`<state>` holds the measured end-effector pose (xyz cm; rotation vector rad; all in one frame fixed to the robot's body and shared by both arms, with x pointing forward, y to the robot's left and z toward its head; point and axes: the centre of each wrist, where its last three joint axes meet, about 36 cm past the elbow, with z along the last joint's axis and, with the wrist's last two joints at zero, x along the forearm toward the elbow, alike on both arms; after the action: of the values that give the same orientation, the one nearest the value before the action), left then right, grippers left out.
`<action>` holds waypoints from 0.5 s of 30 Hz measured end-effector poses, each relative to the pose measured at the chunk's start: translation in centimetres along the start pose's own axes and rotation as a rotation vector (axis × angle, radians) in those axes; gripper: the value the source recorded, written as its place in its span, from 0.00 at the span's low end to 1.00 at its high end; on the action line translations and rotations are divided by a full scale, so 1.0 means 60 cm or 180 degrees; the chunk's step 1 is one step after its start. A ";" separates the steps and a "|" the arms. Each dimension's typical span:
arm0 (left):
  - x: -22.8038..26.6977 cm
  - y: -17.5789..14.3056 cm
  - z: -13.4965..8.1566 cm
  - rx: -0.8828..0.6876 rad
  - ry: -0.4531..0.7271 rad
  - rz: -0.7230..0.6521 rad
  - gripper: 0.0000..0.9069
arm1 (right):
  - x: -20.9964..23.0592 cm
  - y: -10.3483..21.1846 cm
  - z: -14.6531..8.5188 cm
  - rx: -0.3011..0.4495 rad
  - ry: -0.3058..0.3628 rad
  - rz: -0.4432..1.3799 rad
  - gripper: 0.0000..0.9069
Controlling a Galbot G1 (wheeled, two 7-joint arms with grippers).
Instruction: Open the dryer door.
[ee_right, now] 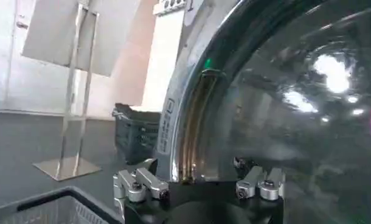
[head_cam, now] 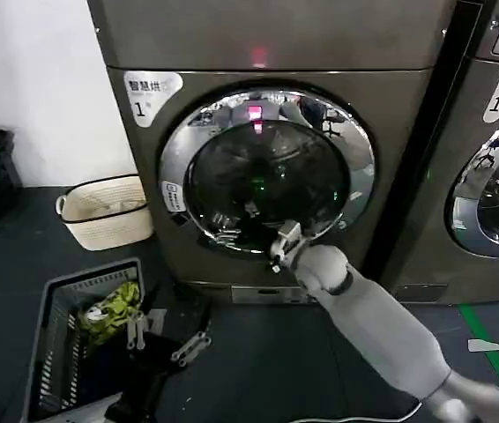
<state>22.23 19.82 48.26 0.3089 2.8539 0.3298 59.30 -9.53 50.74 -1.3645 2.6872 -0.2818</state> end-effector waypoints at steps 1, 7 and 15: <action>0.000 0.001 0.000 -0.0005 0.0000 -0.0004 1.00 | -0.006 0.001 0.000 -0.0001 0.0005 -0.0017 1.00; 0.002 0.005 -0.001 -0.0038 -0.0005 -0.0020 1.00 | -0.038 0.003 0.005 0.0002 0.0038 -0.0103 1.00; 0.008 0.012 -0.006 -0.0086 -0.0035 -0.0042 1.00 | -0.082 0.003 0.009 0.0012 0.0067 -0.0198 1.00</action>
<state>21.83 20.54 48.65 0.2856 2.8368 0.3627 62.15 -5.53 50.27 -1.4541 2.6629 -0.3085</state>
